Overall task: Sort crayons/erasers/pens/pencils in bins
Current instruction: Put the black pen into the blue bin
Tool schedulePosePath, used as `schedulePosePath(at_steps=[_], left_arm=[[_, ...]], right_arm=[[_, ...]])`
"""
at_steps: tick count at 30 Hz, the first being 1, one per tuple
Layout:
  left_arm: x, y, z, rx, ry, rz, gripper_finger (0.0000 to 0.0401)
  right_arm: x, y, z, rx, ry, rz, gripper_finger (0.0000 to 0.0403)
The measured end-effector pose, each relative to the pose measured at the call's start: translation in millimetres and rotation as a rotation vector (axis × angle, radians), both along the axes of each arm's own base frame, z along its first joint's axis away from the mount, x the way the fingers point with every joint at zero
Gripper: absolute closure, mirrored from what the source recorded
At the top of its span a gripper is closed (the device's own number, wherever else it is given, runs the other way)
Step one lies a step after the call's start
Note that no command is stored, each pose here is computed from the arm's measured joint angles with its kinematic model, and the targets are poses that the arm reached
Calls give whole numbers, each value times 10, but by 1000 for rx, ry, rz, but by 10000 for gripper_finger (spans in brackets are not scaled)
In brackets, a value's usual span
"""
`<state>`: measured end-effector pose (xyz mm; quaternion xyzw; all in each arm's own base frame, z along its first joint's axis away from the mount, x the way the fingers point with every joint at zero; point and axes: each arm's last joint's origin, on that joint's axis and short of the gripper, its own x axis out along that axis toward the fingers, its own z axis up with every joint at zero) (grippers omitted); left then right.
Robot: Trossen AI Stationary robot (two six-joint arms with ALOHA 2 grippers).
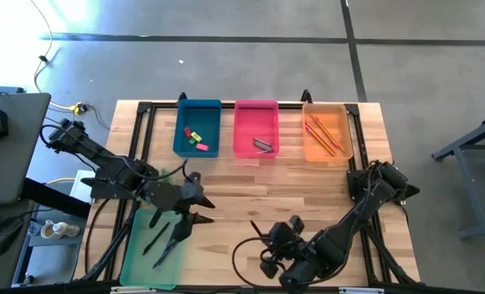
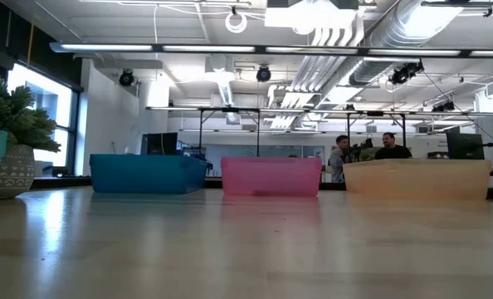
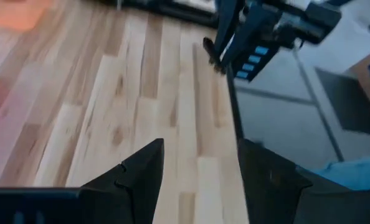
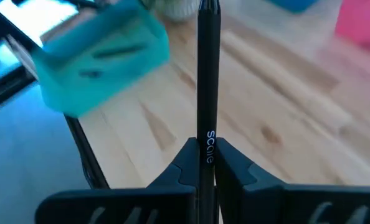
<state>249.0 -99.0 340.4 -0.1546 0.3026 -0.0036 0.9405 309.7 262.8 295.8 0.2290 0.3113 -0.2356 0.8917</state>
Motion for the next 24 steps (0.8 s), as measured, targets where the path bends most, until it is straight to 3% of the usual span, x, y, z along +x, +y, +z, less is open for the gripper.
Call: schedulePosePath(at_steps=[16,24], left_arm=[[100,-13,183,-34,-213,32,209],[138,-7,288,-15,-330,72,209]], right_arm=[[312,-333,714,-250,-120,95,396],[424,-531,1014,-307,-150,145,395]])
